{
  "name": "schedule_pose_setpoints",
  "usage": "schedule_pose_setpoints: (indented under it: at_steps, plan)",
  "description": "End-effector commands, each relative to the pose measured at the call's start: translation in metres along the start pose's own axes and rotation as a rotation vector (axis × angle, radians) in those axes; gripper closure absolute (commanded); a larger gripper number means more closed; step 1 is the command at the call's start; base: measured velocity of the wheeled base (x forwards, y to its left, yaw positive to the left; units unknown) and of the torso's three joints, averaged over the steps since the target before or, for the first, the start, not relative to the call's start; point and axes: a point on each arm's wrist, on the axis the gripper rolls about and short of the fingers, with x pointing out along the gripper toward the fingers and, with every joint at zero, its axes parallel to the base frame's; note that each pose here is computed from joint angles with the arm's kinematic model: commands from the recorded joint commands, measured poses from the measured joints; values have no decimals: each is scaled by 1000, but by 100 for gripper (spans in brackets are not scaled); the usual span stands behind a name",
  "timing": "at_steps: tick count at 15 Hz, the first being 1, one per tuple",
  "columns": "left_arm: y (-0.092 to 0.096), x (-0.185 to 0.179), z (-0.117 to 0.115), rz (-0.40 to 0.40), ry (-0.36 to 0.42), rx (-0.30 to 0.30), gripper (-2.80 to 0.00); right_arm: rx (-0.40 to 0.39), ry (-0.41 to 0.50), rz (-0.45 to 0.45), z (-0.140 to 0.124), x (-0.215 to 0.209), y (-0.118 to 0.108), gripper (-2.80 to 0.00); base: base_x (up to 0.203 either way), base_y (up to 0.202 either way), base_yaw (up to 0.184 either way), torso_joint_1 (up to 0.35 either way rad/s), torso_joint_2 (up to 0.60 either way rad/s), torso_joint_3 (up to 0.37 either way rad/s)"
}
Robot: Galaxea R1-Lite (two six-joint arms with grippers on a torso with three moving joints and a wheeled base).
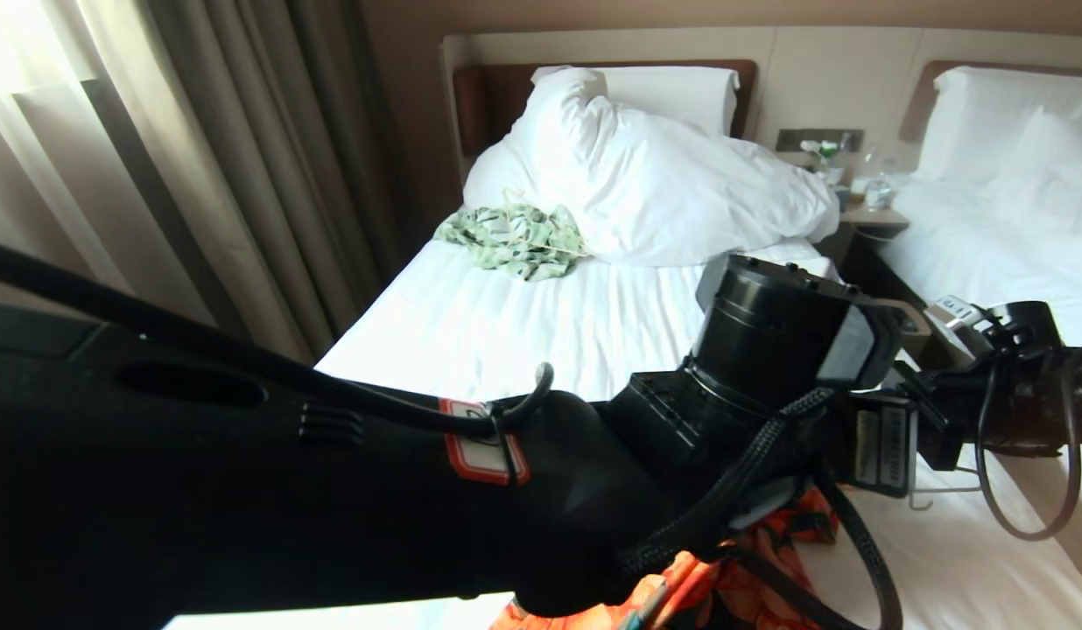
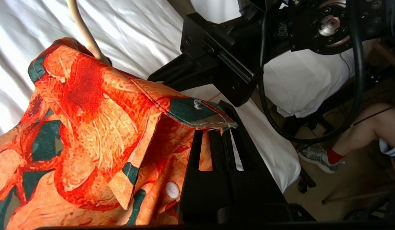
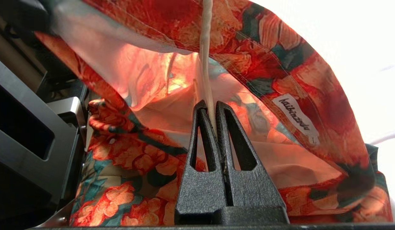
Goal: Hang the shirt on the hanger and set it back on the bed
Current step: Hook one side of the shirt onto the hanger
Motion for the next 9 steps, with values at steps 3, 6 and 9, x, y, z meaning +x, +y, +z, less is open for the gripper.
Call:
schedule_pose_setpoints:
  at_steps: [3, 6, 9]
  plan:
    - [-25, 8, -15, -32, 39, 21, 0, -15, -11, 15, -2, 1, 10, 0, 0, 0, 0, 0, 0, 0]
    - [-26, 22, -38, -9, 93, 50, 0, -22, -20, 23, -2, 0, 13, 0, 0, 0, 0, 0, 0, 0]
    - [-20, 31, -55, 13, 148, 108, 0, -22, -42, 39, -4, -1, 17, 0, 0, 0, 0, 0, 0, 0]
